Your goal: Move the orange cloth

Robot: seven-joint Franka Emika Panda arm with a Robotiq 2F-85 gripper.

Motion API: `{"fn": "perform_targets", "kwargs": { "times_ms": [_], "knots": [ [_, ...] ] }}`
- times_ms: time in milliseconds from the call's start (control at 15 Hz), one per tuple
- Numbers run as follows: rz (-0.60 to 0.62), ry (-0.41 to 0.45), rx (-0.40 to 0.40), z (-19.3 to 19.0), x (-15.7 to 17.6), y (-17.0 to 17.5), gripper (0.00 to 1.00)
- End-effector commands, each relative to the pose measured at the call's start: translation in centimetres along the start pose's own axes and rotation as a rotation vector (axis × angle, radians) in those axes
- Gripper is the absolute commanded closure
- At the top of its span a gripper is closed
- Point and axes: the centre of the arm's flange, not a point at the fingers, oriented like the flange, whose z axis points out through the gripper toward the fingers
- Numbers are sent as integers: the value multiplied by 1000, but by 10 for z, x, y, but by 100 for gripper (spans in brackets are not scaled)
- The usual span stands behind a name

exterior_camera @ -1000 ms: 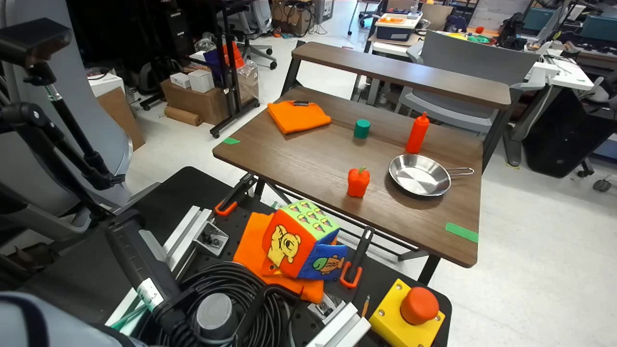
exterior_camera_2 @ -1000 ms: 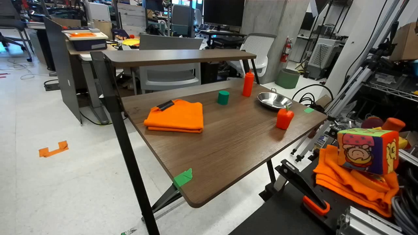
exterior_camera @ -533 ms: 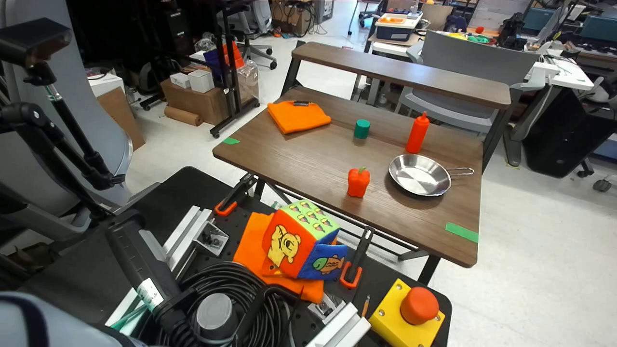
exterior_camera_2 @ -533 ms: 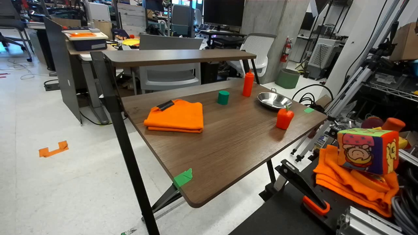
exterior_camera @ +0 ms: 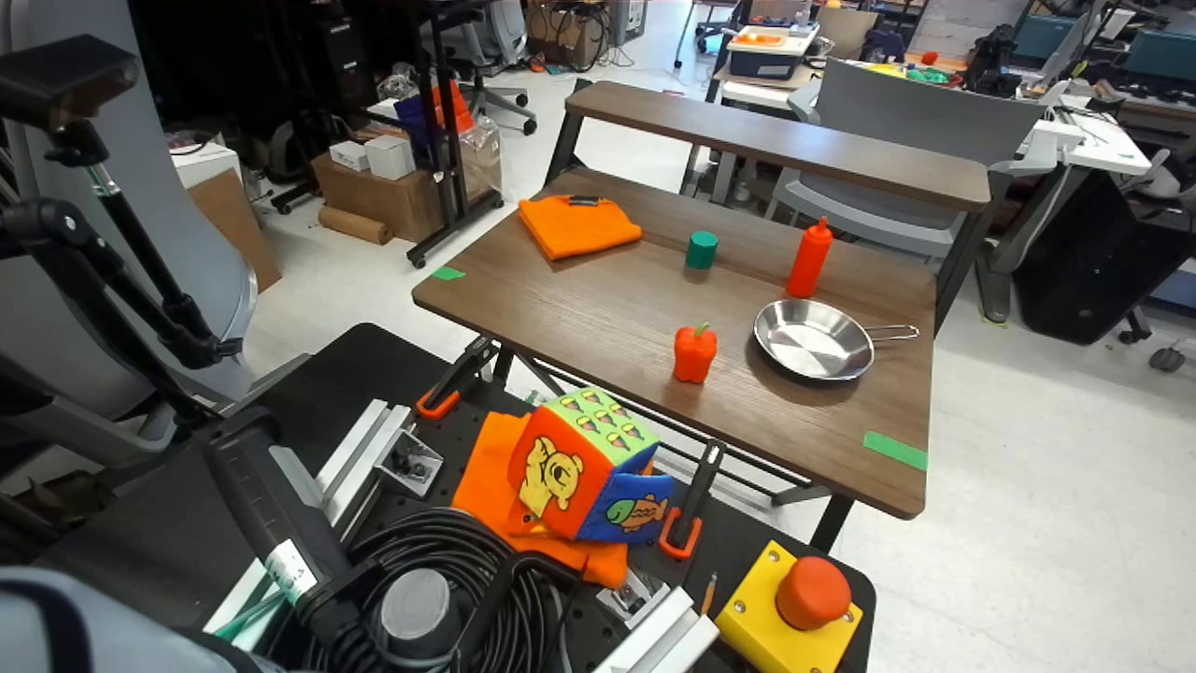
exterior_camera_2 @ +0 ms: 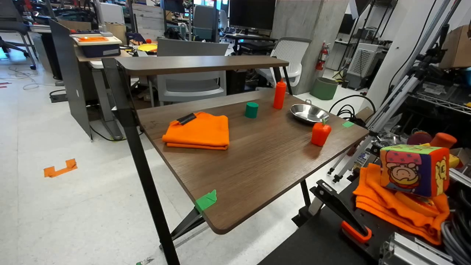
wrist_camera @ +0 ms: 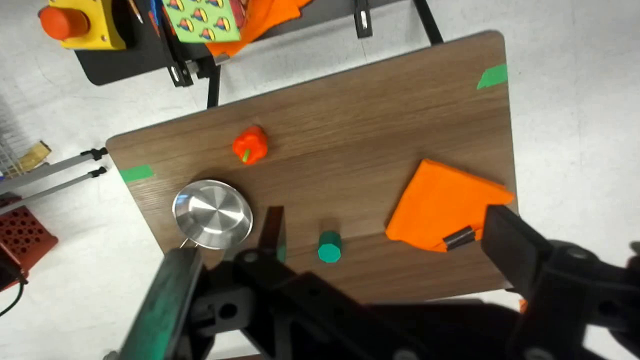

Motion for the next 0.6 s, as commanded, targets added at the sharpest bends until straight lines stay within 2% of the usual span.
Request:
{"fn": "perform_targets", "kwargs": {
  "times_ms": [0, 200, 533],
  "knots": [
    [37, 33, 1, 27, 70, -18, 0],
    [49, 10, 11, 62, 116, -25, 0],
    [77, -35, 63, 126, 164, -42, 0]
  ]
}}
